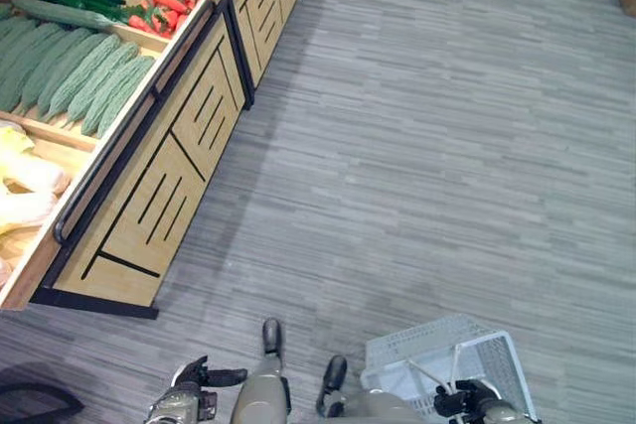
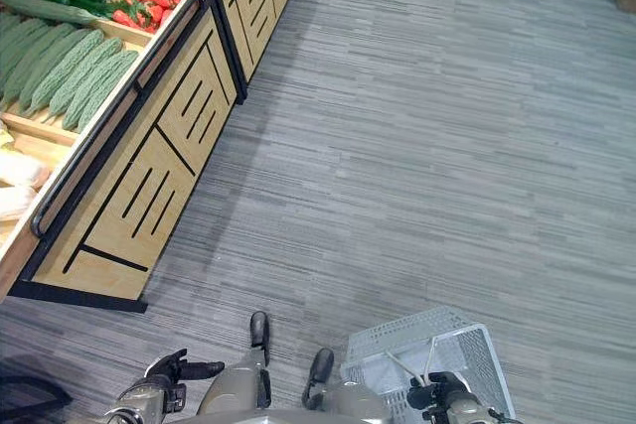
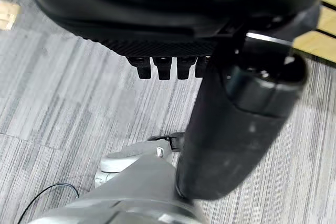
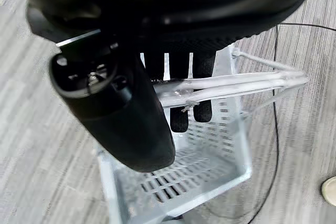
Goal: Get the vegetables into the basket
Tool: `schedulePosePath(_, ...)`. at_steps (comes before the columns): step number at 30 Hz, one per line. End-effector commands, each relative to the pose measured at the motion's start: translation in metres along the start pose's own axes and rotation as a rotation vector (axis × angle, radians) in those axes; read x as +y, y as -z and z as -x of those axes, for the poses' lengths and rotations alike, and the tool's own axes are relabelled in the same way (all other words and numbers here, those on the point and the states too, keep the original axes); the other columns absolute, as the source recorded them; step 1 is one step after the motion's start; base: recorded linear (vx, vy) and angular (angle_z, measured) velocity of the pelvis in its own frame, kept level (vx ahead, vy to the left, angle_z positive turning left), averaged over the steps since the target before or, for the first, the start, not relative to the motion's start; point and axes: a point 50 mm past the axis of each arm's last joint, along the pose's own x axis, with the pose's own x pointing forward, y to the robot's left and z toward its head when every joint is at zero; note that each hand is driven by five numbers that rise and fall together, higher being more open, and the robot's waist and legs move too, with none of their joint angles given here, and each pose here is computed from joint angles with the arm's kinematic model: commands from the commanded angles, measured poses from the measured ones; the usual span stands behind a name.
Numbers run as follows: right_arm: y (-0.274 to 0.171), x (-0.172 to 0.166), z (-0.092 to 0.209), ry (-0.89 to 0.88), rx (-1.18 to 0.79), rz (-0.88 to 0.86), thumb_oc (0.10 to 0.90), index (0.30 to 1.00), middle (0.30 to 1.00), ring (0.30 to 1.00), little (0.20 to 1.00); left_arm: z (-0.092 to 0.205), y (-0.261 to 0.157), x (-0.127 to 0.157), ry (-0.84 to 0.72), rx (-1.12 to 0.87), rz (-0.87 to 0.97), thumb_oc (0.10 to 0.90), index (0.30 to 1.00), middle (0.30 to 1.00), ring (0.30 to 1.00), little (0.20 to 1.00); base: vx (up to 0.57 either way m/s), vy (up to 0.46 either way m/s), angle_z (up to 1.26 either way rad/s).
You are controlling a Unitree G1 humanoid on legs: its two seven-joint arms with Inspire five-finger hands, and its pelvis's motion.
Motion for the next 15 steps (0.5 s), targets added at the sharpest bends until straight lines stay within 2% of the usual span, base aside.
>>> schedulePosePath(1,0.015,-0.01,0.002,0.025,0.051,0.042,0.4,0.3,0.3,0.3,0.3,0.0,0.001,-0.005,0.019,0.003,-0.084,0.9,1.0,1.0,1.0,1.0,0.19,0.311,-0.44)
schedulePosePath(8,0.0,-0.008,0.0,0.021,0.008,0.046,0.4,0.3,0.3,0.3,0.3,-0.001,-0.017,0.004,-0.009,-0.053,-0.068,0.9,1.0,1.0,1.0,1.0,0.14,0.3,-0.13)
schedulePosePath(15,-0.001,-0.006,0.0,0.011,0.002,0.04,0.4,0.3,0.3,0.3,0.3,-0.001,-0.011,0.012,-0.026,-0.026,-0.065,0.9,1.0,1.0,1.0,1.0,0.08,0.248,0.12)
